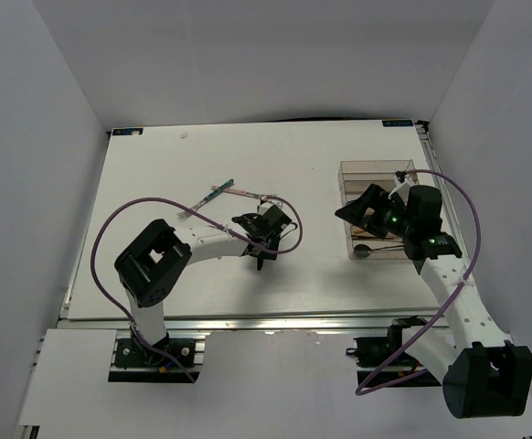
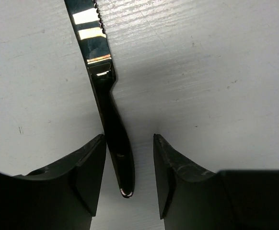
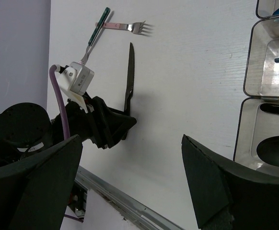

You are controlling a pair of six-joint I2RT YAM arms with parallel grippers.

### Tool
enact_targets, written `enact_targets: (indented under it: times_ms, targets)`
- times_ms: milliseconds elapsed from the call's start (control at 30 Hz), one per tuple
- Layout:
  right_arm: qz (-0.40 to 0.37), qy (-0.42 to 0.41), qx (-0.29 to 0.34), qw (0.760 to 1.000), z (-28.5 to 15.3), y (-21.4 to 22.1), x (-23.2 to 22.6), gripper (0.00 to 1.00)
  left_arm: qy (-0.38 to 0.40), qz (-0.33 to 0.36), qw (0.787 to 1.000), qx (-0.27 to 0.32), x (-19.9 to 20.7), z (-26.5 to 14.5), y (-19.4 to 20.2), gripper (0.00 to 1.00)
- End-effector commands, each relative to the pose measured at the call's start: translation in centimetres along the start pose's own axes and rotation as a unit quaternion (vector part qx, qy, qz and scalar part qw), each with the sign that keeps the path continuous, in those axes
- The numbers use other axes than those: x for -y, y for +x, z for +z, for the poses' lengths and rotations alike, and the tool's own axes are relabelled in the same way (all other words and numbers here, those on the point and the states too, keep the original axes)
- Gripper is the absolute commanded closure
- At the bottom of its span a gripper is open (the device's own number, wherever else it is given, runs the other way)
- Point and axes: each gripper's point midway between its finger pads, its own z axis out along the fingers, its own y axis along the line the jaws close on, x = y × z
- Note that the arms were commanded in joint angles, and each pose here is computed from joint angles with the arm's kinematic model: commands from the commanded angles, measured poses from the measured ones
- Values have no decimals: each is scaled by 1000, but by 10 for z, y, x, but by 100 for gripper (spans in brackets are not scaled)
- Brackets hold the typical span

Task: Sort the eating utensils into containers

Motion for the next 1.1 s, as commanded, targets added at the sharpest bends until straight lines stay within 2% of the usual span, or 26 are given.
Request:
enact_targets:
  times_ms: [0,33,100,333,433,467,533,600,667,700,867,1067]
  targets:
    - [-30,-22,17,999,-6,-10,-15,12,-77,76,963,-247,-55,5,147,47]
    - [-31,-22,18,999,-6,-10,-14,12,-78,77,962,-252,-56,5,150,52]
    - [-32,-22,19,999,-6,-10,-15,12,-85,81,959,-260,-59,4,154,55]
    - [-34,-35,18,999,-8,-11,-21,11,-102,83,951,-278,-68,4,171,56]
    - [-37,-38,20,998,-10,-13,-23,11,-97,79,951,-284,-66,5,177,60]
    - [-39,-38,22,998,-10,-14,-24,11,-93,76,951,-287,-65,5,178,65]
    - [-40,-39,19,998,-10,-13,-24,11,-87,75,951,-287,-63,5,179,70]
    - [-41,-45,17,998,-10,-13,-27,11,-82,71,952,-286,-60,6,179,84]
    - [-39,-48,13,998,-9,-12,-27,11,-83,73,951,-289,-62,6,181,90]
    - [-40,-54,10,998,-8,-11,-28,11,-85,77,950,-292,-64,6,183,100]
    - [-37,-58,1,998,-2,-6,-24,11,-88,91,951,-283,-66,3,178,100]
    - [-12,-33,-2,999,16,11,7,13,-78,74,973,-202,-52,-7,128,100]
